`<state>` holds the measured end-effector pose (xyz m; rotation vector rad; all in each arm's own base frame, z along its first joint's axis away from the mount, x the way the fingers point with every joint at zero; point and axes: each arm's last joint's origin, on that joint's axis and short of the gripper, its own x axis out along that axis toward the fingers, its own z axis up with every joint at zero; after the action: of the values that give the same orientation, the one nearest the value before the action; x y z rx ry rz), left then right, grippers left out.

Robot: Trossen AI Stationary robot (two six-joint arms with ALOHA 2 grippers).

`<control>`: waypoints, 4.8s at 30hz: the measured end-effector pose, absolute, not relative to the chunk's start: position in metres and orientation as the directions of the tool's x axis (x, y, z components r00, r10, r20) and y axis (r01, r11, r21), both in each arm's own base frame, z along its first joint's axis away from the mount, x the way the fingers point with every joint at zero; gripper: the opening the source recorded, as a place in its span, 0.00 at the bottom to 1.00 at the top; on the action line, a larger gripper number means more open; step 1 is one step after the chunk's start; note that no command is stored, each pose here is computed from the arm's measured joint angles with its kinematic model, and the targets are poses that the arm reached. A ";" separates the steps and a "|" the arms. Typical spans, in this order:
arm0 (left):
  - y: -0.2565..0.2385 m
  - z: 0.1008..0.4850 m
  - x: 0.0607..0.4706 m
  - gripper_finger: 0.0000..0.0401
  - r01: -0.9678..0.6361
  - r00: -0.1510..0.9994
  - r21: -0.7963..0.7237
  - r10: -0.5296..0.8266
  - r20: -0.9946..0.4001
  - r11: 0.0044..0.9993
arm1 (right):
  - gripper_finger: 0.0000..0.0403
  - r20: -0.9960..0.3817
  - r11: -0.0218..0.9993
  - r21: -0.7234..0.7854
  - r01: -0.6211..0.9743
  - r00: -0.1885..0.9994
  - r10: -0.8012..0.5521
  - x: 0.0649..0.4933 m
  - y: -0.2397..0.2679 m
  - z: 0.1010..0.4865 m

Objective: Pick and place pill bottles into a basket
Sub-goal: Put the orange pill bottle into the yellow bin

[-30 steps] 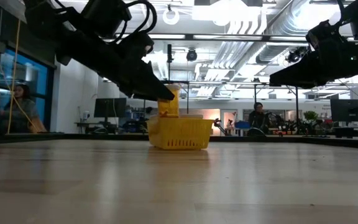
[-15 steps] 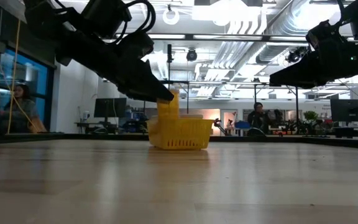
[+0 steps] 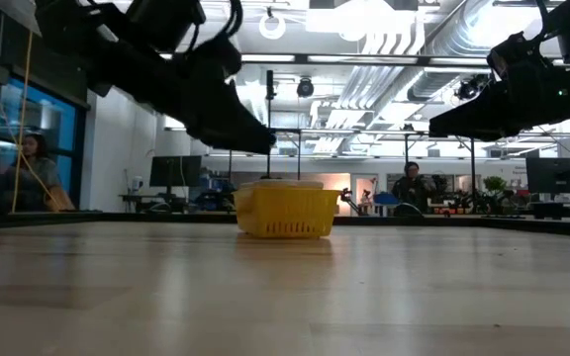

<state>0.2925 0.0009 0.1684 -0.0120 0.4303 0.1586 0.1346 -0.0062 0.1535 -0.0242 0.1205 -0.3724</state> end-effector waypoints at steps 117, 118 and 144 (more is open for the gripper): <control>-0.157 0.207 0.226 0.62 0.023 0.237 -0.045 -0.049 -0.970 0.999 | 0.48 -0.175 0.905 0.096 0.415 0.902 -0.395 0.133 -0.007 0.147; -0.153 0.210 0.231 0.63 0.042 0.246 -0.041 -0.050 -0.968 0.998 | 0.48 -0.175 0.905 0.096 0.415 0.902 -0.395 0.133 -0.007 0.147; -0.022 0.276 0.347 0.61 0.297 0.474 0.062 -0.091 -0.876 0.953 | 0.48 -0.190 0.872 0.063 0.486 0.863 -0.467 0.132 -0.009 0.145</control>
<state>0.3467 -0.0225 0.2761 0.2165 1.0531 -0.2392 0.1317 -0.0092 0.1447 0.1105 0.1713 -0.5005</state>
